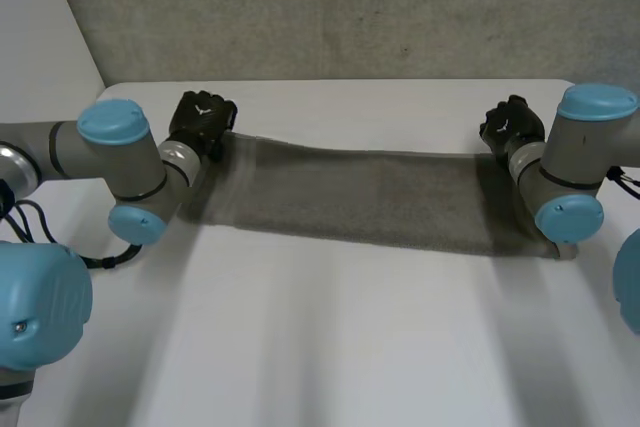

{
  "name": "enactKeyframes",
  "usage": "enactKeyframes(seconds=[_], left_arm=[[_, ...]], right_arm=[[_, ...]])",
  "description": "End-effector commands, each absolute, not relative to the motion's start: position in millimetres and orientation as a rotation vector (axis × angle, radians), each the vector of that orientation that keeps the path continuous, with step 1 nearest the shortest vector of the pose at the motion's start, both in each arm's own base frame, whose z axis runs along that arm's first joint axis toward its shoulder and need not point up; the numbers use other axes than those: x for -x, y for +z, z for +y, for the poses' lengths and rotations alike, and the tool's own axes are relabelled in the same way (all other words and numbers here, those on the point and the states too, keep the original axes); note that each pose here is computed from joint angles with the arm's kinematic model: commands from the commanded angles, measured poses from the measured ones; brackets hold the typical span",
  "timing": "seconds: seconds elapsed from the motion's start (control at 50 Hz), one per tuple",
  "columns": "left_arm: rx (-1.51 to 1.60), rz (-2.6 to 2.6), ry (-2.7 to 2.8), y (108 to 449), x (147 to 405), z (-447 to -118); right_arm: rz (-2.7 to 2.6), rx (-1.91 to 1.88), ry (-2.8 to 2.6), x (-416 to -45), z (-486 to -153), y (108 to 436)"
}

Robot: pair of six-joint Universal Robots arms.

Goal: Fold the towel.

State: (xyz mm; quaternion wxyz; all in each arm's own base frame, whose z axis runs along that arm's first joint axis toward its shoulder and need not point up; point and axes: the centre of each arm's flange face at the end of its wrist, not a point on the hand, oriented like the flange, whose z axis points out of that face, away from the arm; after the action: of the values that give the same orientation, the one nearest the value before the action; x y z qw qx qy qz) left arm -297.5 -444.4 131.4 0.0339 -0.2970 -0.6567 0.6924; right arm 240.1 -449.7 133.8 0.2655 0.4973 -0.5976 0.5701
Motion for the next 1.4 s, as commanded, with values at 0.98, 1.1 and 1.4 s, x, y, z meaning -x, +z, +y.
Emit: enactKeyframes(seconds=[0.98,1.1,1.4], left_arm=[[0.911,-2.118,2.019,153.0,284.0,-380.4],[0.911,-2.118,2.019,153.0,284.0,-380.4],[0.918,-2.134,1.997,145.2,284.4,-379.4]], right_arm=[[-0.960,-1.377,1.721,-227.0,-467.2,187.0],[-1.076,-1.361,1.681,-203.9,-478.2,173.1],[-1.514,-1.415,1.564,-153.3,-480.8,132.0]])
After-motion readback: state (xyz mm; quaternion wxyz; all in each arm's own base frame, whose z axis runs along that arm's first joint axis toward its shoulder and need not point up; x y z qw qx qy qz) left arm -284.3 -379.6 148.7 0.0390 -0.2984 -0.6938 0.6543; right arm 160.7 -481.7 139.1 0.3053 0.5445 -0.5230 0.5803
